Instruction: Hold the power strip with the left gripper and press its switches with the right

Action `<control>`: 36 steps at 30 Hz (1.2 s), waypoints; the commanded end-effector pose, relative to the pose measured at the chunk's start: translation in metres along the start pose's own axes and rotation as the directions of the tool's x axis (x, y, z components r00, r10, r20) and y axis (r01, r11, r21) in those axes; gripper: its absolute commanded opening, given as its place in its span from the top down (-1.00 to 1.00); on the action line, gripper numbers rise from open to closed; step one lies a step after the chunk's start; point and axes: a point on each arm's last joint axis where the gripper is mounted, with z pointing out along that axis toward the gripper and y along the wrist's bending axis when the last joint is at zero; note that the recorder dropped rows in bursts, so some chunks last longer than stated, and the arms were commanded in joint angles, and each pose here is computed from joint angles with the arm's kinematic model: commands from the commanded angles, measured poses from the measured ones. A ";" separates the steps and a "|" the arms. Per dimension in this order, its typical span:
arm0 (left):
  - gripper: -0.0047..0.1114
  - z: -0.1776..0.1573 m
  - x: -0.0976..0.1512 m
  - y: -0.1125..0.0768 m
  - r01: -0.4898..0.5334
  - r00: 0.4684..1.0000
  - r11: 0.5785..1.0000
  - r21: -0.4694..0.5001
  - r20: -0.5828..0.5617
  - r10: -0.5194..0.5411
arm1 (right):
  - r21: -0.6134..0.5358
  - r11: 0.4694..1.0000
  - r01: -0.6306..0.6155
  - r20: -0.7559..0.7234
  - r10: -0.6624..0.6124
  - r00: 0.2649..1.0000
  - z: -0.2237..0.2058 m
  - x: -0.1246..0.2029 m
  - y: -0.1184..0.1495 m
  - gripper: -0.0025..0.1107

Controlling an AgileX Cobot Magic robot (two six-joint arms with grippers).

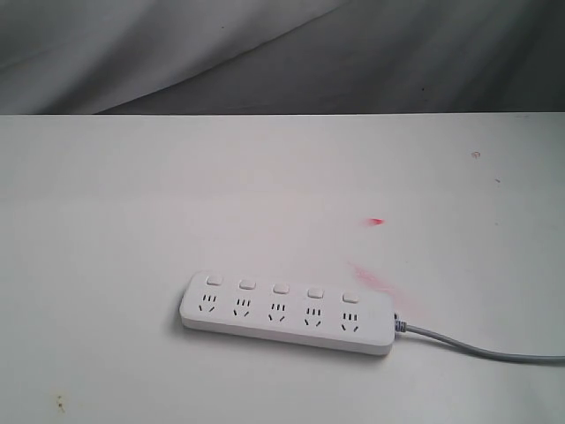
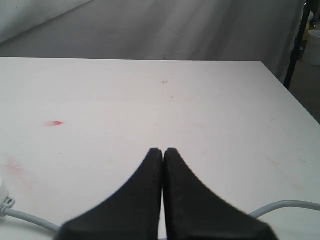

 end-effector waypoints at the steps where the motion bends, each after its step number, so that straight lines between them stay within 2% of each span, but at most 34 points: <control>1: 0.91 0.012 0.022 -0.001 0.040 0.999 0.999 0.015 -0.017 -0.040 | 0.007 1.000 0.000 0.000 0.000 1.000 0.000 0.001 0.000 0.96; 3: 0.91 0.018 0.030 -0.002 0.030 0.999 0.997 0.077 -0.017 -0.029 | 0.007 1.000 0.000 0.000 0.000 1.000 0.000 0.001 0.000 0.96; 6: 0.91 0.027 0.052 0.001 0.025 0.997 0.988 0.153 -0.082 -0.012 | 0.007 1.000 0.000 0.000 0.000 1.000 0.000 0.001 0.000 0.96; 10: 0.90 0.044 0.080 0.009 0.124 0.988 0.968 0.217 -0.116 -0.100 | 0.007 1.000 0.000 0.000 0.000 1.000 0.000 0.001 0.000 0.96; 12: 0.84 0.051 0.091 0.017 0.157 0.983 0.959 0.237 -0.127 -0.130 | 0.007 1.000 0.000 0.000 0.000 1.000 0.000 0.001 0.000 0.96; 15: 0.63 0.064 0.106 0.025 0.203 0.976 0.942 0.267 -0.137 -0.171 | 0.007 1.000 0.000 0.000 0.000 1.000 0.000 0.001 0.000 0.96; 18: 0.25 0.076 0.123 0.030 0.244 0.966 0.921 0.303 -0.158 -0.204 | 0.006 1.000 -0.002 0.000 0.002 1.000 0.000 0.001 0.000 0.96; 22: -0.58 0.089 0.137 0.040 0.289 0.955 0.905 0.311 -0.152 -0.253 | 0.006 1.000 -0.002 0.000 0.002 1.000 0.000 0.001 0.000 0.96; 24: -0.82 0.095 0.142 0.044 0.304 0.952 0.900 0.312 -0.144 -0.272 | 0.006 1.000 -0.002 0.000 0.002 1.000 0.000 0.001 0.000 0.96; 29: -0.86 0.115 0.146 0.049 0.328 0.945 0.886 0.328 -0.117 -0.307 | 0.006 1.000 -0.002 0.000 0.002 1.000 0.000 0.001 0.000 0.96; 36: -0.86 0.137 0.138 0.041 0.288 0.957 0.869 0.402 -0.130 -0.258 | 0.006 1.000 -0.002 0.000 0.002 1.000 0.000 0.001 0.000 0.96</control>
